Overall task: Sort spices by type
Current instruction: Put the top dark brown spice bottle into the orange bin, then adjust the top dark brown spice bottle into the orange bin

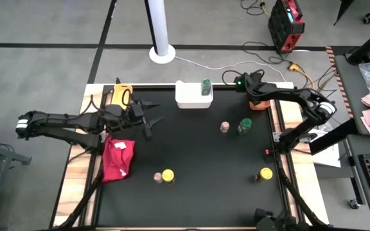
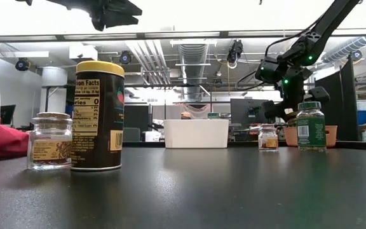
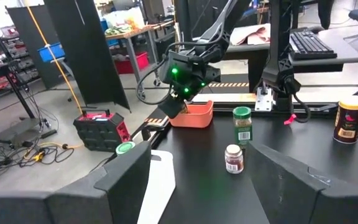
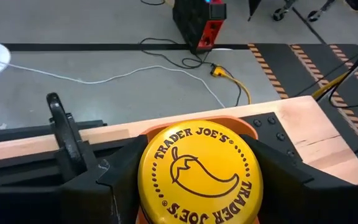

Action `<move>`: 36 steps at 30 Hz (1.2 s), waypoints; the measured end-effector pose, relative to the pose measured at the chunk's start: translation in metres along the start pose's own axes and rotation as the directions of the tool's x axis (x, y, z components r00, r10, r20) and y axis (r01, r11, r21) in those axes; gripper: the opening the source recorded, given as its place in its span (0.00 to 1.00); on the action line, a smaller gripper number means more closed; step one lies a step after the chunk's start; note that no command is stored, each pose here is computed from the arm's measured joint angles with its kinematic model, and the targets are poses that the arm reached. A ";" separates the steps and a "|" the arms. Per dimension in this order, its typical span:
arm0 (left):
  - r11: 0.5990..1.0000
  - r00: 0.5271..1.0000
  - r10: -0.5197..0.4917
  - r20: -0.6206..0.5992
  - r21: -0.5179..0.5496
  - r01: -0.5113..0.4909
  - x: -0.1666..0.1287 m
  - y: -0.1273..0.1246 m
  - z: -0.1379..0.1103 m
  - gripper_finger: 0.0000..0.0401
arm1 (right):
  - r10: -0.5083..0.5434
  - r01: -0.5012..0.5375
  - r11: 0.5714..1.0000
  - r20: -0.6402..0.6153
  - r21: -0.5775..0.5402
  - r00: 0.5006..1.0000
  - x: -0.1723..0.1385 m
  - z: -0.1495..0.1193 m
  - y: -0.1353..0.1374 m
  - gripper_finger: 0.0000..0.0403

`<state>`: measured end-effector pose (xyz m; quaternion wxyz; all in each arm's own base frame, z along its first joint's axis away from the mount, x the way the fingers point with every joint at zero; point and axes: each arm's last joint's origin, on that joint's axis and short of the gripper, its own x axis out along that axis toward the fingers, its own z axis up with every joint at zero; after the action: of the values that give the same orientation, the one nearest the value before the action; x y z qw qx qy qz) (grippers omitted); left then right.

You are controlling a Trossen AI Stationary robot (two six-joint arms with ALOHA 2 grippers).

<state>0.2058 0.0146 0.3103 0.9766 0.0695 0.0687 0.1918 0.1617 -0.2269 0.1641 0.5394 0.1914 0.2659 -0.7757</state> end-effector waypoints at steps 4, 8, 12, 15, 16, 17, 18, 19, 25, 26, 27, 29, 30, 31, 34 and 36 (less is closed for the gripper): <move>1.000 1.000 0.000 -0.001 -0.003 0.000 0.000 0.000 0.000 0.61 | -0.006 0.006 1.000 0.002 -0.002 1.000 0.001 0.000 0.000 0.58; 1.000 1.000 0.000 -0.001 -0.003 0.000 0.000 0.000 0.000 0.61 | -0.008 0.008 1.000 -0.005 -0.013 1.000 0.001 -0.001 0.000 0.60; 1.000 1.000 -0.001 -0.001 -0.003 0.001 0.000 0.000 0.000 0.61 | 0.012 -0.012 1.000 -0.027 -0.017 1.000 0.001 -0.003 0.000 0.66; 1.000 1.000 -0.001 -0.001 -0.004 0.001 0.000 0.000 0.000 0.61 | 0.018 -0.018 1.000 -0.027 -0.015 0.999 0.000 -0.003 0.000 0.71; 1.000 1.000 -0.001 -0.001 -0.004 0.001 0.000 0.000 0.000 0.61 | 0.016 -0.017 1.000 -0.024 -0.014 1.000 0.000 -0.002 -0.001 0.73; 1.000 1.000 -0.001 -0.001 -0.007 0.001 0.000 0.000 0.000 0.61 | 0.015 -0.015 1.000 -0.020 -0.012 1.000 0.000 -0.001 -0.001 0.74; 1.000 1.000 -0.001 -0.001 -0.008 0.001 0.000 0.000 0.000 0.61 | 0.014 -0.014 1.000 -0.017 -0.011 1.000 -0.001 -0.001 -0.002 0.76; 1.000 1.000 -0.001 -0.001 -0.008 0.001 0.000 0.000 0.000 0.61 | 0.017 -0.017 1.000 -0.013 -0.008 1.000 -0.002 0.000 -0.002 0.77; 1.000 1.000 -0.001 -0.003 -0.013 0.001 0.000 0.000 0.000 0.61 | 0.037 -0.037 0.999 0.023 0.004 0.999 -0.008 0.008 -0.005 0.83; 1.000 1.000 -0.002 -0.003 -0.013 0.001 0.000 0.000 0.000 0.61 | 0.039 -0.039 0.999 0.030 0.002 0.999 -0.010 0.010 -0.006 0.84; 1.000 1.000 -0.002 -0.004 -0.013 0.002 0.000 0.000 0.000 0.61 | 0.043 -0.043 0.999 0.036 0.004 0.998 -0.011 0.012 -0.006 0.84; 1.000 1.000 -0.002 -0.005 -0.013 0.002 0.000 0.000 -0.001 0.61 | 0.052 -0.053 0.999 0.051 0.012 0.997 -0.014 0.017 -0.007 0.84; 1.000 1.000 -0.002 -0.005 -0.013 0.002 0.000 0.000 -0.001 0.61 | 0.056 -0.057 0.998 0.058 0.014 0.997 -0.016 0.019 -0.008 0.83; 1.000 1.000 -0.002 -0.005 -0.013 0.002 0.000 0.000 -0.001 0.61 | 0.061 -0.063 0.998 0.068 0.014 0.996 -0.019 0.022 -0.009 0.82; 1.000 1.000 -0.002 -0.006 -0.012 0.002 0.000 0.000 -0.001 0.61 | 0.074 -0.076 0.997 0.104 0.015 0.992 -0.028 0.033 -0.013 0.80; 1.000 1.000 -0.002 -0.006 -0.011 0.002 0.000 0.000 -0.001 0.61 | 0.104 -0.105 0.994 0.122 0.005 0.987 -0.036 0.040 -0.017 0.78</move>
<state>0.2060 0.0144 0.3096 0.9769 0.0634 0.0707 0.1913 0.1580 -0.2203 0.2206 0.5933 0.1606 0.2177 -0.7581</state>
